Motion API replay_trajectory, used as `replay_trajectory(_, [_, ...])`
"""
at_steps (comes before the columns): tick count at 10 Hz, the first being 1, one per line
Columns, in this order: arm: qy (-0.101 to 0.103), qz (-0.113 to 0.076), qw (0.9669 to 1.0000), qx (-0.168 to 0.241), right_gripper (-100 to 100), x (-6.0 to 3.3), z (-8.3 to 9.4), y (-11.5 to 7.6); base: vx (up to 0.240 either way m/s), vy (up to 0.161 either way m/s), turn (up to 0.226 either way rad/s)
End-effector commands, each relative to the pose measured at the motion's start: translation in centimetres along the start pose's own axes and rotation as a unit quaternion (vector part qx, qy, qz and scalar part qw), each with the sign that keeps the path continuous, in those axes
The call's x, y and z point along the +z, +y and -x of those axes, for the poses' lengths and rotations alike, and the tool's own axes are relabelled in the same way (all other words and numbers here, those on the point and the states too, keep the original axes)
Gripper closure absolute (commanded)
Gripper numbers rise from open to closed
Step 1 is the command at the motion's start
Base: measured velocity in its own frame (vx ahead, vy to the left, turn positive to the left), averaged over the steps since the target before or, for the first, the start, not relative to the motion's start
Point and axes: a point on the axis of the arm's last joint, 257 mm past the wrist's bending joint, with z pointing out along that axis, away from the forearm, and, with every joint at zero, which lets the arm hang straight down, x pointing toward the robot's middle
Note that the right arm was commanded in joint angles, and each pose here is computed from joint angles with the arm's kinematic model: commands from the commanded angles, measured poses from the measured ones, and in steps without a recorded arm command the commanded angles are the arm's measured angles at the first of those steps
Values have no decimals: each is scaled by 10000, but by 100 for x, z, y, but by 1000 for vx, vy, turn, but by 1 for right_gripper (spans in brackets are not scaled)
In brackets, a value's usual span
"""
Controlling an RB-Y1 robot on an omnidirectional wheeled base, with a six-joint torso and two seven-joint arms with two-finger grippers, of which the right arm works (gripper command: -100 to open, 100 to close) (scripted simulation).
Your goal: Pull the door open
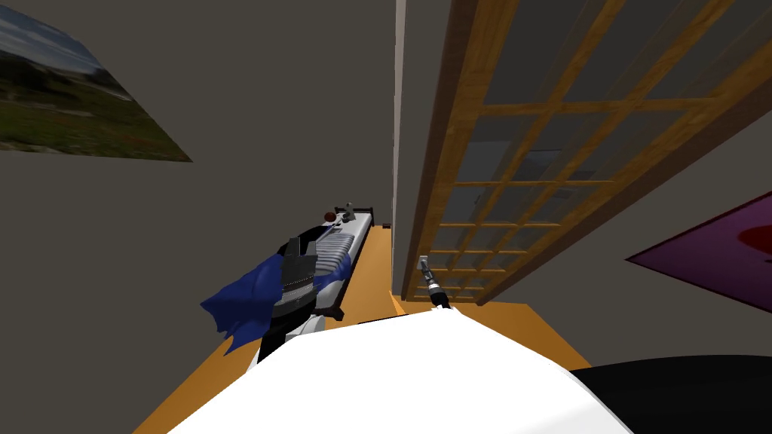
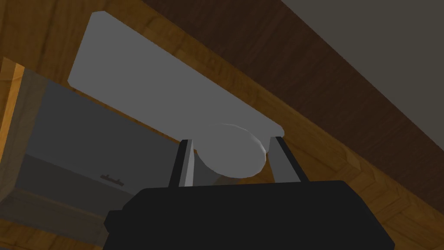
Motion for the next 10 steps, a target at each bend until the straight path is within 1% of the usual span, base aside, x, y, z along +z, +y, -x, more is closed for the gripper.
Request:
replay_trajectory(1, [-39,0,9998,173,100,8,40,-14,-21,0,37])
replay_trajectory(2, [-80,-20,9992,388,100,0,75,-35,-24,0,83])
replay_trajectory(3, [-80,-20,9991,407,100,0,75,-35,-22,-2,37])
replay_trajectory(4, [-123,-37,9979,638,100,-8,110,-55,-25,2,69])
replay_trajectory(5, [-166,-54,9967,795,100,-16,144,-75,-40,-3,121])
replay_trajectory(6, [-166,-53,9959,884,100,-16,144,-75,-33,-8,42])
replay_trajectory(7, [-210,-67,9939,1081,100,-24,179,-96,-30,-5,76])
replay_trajectory(8, [-211,-66,9934,1122,100,-24,179,-96,-28,-1,26])
replay_trajectory(9, [-255,-79,9905,1346,100,-33,214,-116,-32,2,68])
replay_trajectory(10, [-182,-70,9951,967,-100,-63,173,-105,-24,2,-59])
